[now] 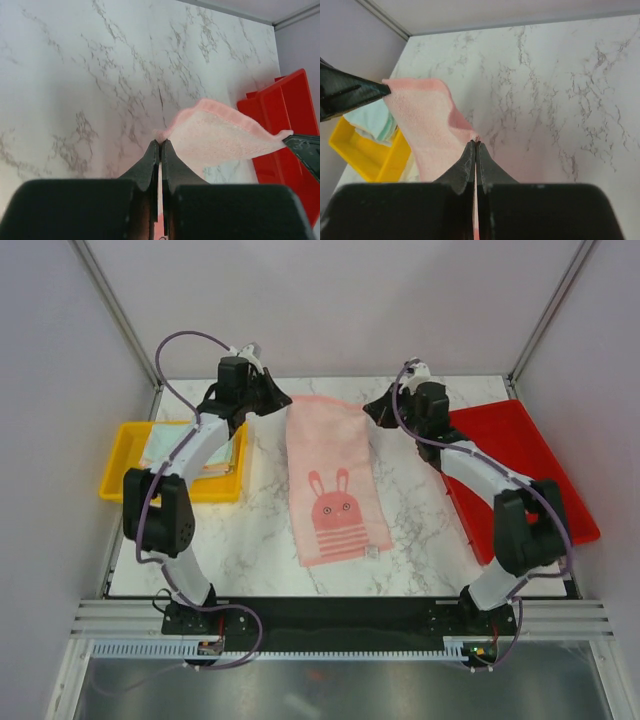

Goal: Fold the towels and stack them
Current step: Flatten out the crumpled towel, then fold the towel

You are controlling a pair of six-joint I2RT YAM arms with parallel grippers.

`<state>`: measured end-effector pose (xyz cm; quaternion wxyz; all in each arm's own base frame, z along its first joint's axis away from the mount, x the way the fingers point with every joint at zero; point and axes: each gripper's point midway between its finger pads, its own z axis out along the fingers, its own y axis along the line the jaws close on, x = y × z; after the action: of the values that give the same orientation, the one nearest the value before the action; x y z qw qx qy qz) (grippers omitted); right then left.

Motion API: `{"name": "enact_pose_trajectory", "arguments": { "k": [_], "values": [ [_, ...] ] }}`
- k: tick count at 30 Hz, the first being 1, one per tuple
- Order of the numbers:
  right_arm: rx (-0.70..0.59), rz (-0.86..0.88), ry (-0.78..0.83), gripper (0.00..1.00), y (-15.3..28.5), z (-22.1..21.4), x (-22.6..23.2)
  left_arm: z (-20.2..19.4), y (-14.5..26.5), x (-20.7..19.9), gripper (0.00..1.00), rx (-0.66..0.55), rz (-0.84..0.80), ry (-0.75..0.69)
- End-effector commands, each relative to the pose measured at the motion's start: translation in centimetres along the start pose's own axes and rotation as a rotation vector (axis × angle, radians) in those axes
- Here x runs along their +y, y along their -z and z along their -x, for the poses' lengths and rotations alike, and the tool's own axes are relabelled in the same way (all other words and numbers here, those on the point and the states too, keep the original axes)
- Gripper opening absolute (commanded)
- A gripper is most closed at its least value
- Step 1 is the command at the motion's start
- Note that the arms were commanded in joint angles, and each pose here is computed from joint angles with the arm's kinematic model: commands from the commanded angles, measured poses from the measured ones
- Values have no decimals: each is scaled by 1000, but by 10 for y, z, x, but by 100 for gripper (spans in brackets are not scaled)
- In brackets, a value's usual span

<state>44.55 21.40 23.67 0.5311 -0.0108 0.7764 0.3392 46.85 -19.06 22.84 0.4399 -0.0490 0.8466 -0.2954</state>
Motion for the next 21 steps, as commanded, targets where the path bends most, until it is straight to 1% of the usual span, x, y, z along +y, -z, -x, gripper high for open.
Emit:
{"name": "enact_pose_trajectory", "arguments": {
  "k": [1, 2, 3, 4, 5, 6, 8, 9, 10, 12, 14, 15, 17, 18, 19, 20, 21],
  "values": [
    [-172, 104, 87, 0, -44, 47, 2, 51, -36, -23, 2, -91, -210, -105],
    [-197, 129, 100, 0, -54, 59, 4, 54, -45, -22, 2, -86, -229, -116],
    [-170, 119, 100, 0, -72, 45, -12, 54, -65, -18, 2, -70, -251, -132],
    [-173, 135, 116, 0, -79, 47, -16, 57, -72, -16, 2, -68, -258, -137],
    [-197, 153, 142, 0, -86, 60, -13, 59, -78, -16, 2, -64, -273, -140],
    [-177, 147, 160, 0, -98, 50, -25, 59, -89, -15, 2, -51, -300, -143],
    [-184, 175, 189, 0, -105, 60, -28, 62, -95, -11, 2, -52, -301, -143],
    [-166, 185, 189, 0, -111, 54, -33, 63, -97, -11, 2, -55, -301, -154],
    [-169, 194, 195, 0, -111, 58, -36, 62, -99, -8, 2, -53, -294, -157],
    [-135, 215, 196, 0, -109, 51, -41, 53, -99, -3, 2, -36, -288, -169],
    [-94, 225, 208, 0, -104, 41, -46, 52, -91, -3, 2, -39, -278, -181],
    [-45, 242, 207, 0, -97, 34, -42, 41, -89, 5, 2, -20, -258, -181],
    [5, 248, 226, 0, -88, 22, -42, 29, -78, 6, 2, 1, -253, -189],
    [10, 254, 234, 0, -77, 26, -34, 25, -74, 6, 2, 12, -261, -189],
    [34, 244, 233, 0, -70, 13, -38, 20, -70, 5, 2, 23, -265, -188],
    [19, 248, 243, 0, -58, 20, -29, 13, -60, 6, 2, 31, -263, -183],
    [23, 237, 246, 0, -50, 17, -30, 5, -55, 4, 2, 48, -280, -181]
  ]
}}
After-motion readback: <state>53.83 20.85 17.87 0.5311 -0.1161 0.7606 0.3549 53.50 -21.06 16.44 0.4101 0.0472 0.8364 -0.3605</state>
